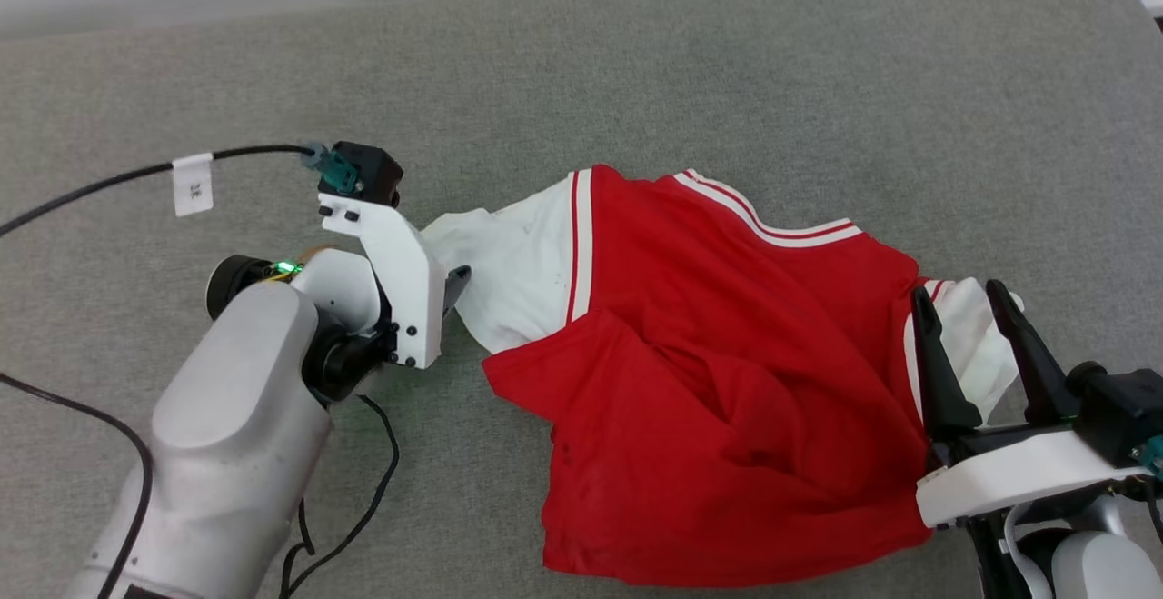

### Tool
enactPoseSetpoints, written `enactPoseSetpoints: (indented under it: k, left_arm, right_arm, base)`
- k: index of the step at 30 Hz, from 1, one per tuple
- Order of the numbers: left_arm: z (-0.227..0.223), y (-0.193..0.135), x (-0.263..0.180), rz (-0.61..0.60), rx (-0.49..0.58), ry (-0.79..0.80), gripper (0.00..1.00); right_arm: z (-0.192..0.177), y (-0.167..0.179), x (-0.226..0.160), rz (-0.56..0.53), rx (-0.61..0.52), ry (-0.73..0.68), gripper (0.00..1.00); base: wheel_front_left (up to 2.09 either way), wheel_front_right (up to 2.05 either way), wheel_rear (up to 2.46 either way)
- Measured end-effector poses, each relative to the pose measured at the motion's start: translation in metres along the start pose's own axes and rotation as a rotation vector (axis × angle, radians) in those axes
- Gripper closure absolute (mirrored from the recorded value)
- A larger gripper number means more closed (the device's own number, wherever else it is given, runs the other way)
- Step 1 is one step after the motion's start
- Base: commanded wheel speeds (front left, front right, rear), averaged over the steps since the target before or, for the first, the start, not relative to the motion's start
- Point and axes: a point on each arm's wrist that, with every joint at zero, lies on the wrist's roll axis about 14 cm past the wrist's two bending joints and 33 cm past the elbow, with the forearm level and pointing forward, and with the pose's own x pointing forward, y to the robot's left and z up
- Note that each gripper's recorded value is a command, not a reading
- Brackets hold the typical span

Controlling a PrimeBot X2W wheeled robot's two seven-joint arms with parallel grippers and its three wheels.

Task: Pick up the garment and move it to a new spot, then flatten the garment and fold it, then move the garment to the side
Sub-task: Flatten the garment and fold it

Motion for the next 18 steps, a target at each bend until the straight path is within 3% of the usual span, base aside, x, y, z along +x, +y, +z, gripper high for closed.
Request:
enactPoseSetpoints:
  k: [8,9,10,11,12,18]
  left_arm:
    - [-0.023,0.000,0.034,-0.021,-0.031,0.234,0.00]
    - [-0.025,-0.001,0.035,-0.022,-0.031,0.254,0.08]
    - [-0.026,-0.002,0.036,-0.025,-0.035,0.271,0.52]
    - [-0.027,-0.003,0.037,-0.027,-0.039,0.280,0.69]
    - [-0.028,-0.003,0.038,-0.028,-0.042,0.284,1.00]
    - [-0.023,-0.012,0.038,-0.028,-0.017,0.181,1.00]
  right_arm:
    - [-0.021,-0.011,0.007,-0.034,0.010,0.048,0.00]
    - [-0.022,-0.012,0.006,-0.037,0.010,0.053,0.00]
    - [-0.023,-0.013,0.006,-0.041,0.010,0.057,0.00]
    - [-0.024,-0.014,0.006,-0.043,0.010,0.057,0.00]
    - [-0.024,-0.015,0.005,-0.046,0.011,0.058,0.00]
    - [-0.021,-0.019,0.003,-0.057,0.014,0.052,0.00]
  base:
    - [0.00,0.00,0.00]
    - [0.00,0.00,0.00]
    - [0.00,0.00,0.00]
    - [0.00,0.00,0.00]
    - [0.00,0.00,0.00]
    - [0.00,0.00,0.00]
